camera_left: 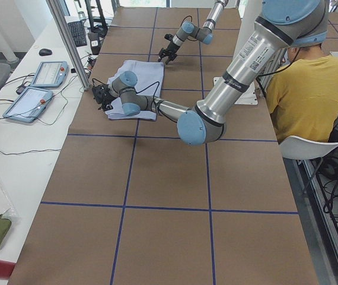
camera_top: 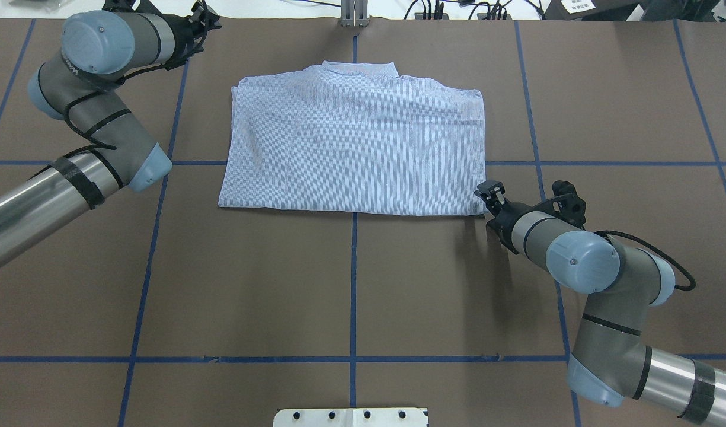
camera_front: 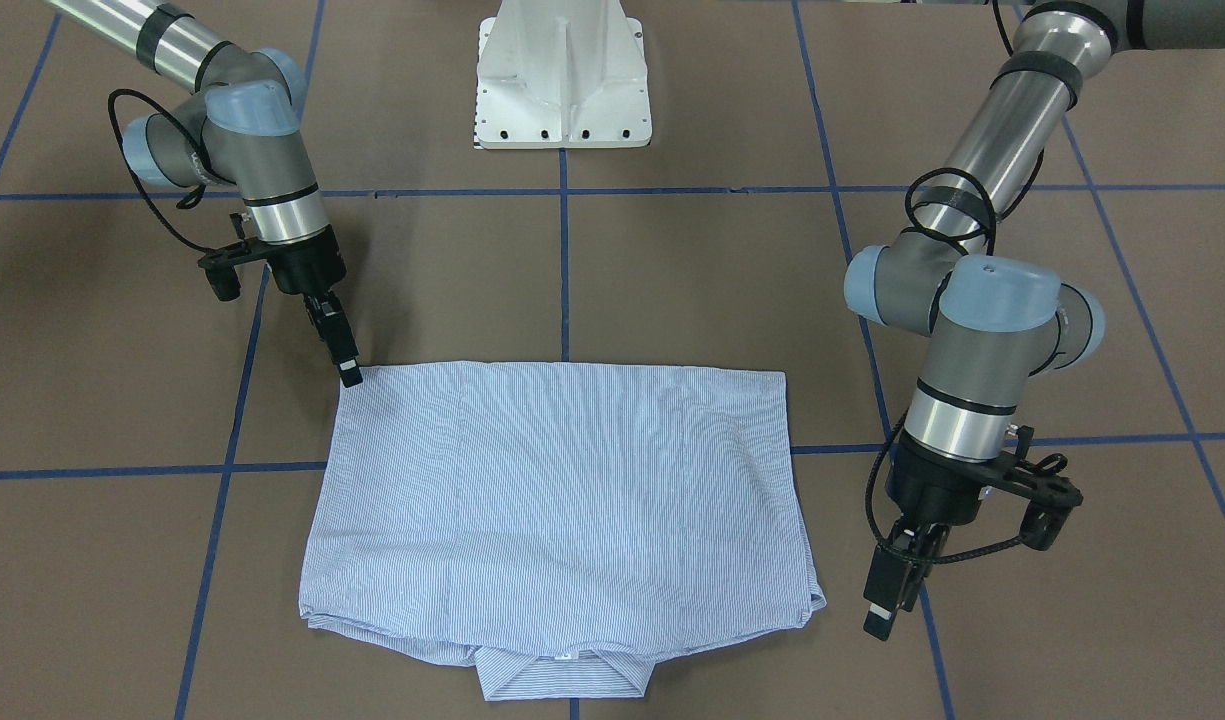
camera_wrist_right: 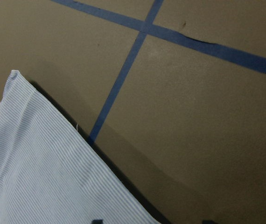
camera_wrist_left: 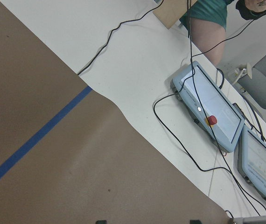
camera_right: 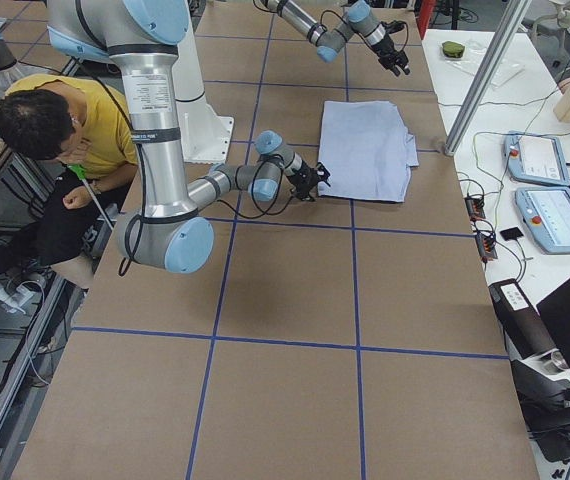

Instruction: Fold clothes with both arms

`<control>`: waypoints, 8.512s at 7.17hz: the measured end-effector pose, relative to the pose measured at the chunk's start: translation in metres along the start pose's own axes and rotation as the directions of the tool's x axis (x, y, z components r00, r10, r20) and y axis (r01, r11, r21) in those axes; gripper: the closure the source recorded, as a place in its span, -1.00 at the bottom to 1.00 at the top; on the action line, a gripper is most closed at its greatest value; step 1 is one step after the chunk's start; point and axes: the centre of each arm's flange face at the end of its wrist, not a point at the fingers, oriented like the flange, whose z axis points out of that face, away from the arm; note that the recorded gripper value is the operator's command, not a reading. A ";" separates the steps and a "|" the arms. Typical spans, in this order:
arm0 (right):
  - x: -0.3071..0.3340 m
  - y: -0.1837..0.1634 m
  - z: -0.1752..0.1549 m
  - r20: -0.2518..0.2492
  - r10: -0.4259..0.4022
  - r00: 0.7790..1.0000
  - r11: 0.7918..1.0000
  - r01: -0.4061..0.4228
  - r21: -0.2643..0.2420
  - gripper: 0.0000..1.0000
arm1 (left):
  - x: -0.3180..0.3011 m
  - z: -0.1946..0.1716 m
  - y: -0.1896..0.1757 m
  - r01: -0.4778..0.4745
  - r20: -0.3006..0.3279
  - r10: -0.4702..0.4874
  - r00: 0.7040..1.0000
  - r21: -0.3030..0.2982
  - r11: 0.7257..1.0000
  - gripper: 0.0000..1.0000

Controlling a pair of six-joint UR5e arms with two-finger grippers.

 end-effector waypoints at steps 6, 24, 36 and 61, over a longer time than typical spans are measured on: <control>-0.025 0.008 -0.004 0.033 0.017 0.999 1.000 -0.017 -0.009 1.00 | 0.000 -0.001 0.000 0.001 -0.004 -0.001 1.000 0.001 1.000 -0.34; -0.081 0.054 -0.182 -0.099 -0.158 0.982 0.950 0.124 -0.287 -1.00 | -0.091 -0.150 0.284 0.091 0.150 -0.036 0.988 -0.381 0.920 -0.37; -0.105 0.039 -0.114 -0.132 -0.157 0.979 0.972 0.129 -0.199 -1.00 | -0.104 -0.158 0.315 0.172 0.302 -0.062 0.951 -0.352 0.920 -0.04; 0.022 0.234 -0.105 -0.154 0.144 0.977 0.983 -0.160 -0.094 -0.69 | -0.007 -0.007 0.081 -0.099 0.066 0.105 0.992 -0.086 0.991 -0.42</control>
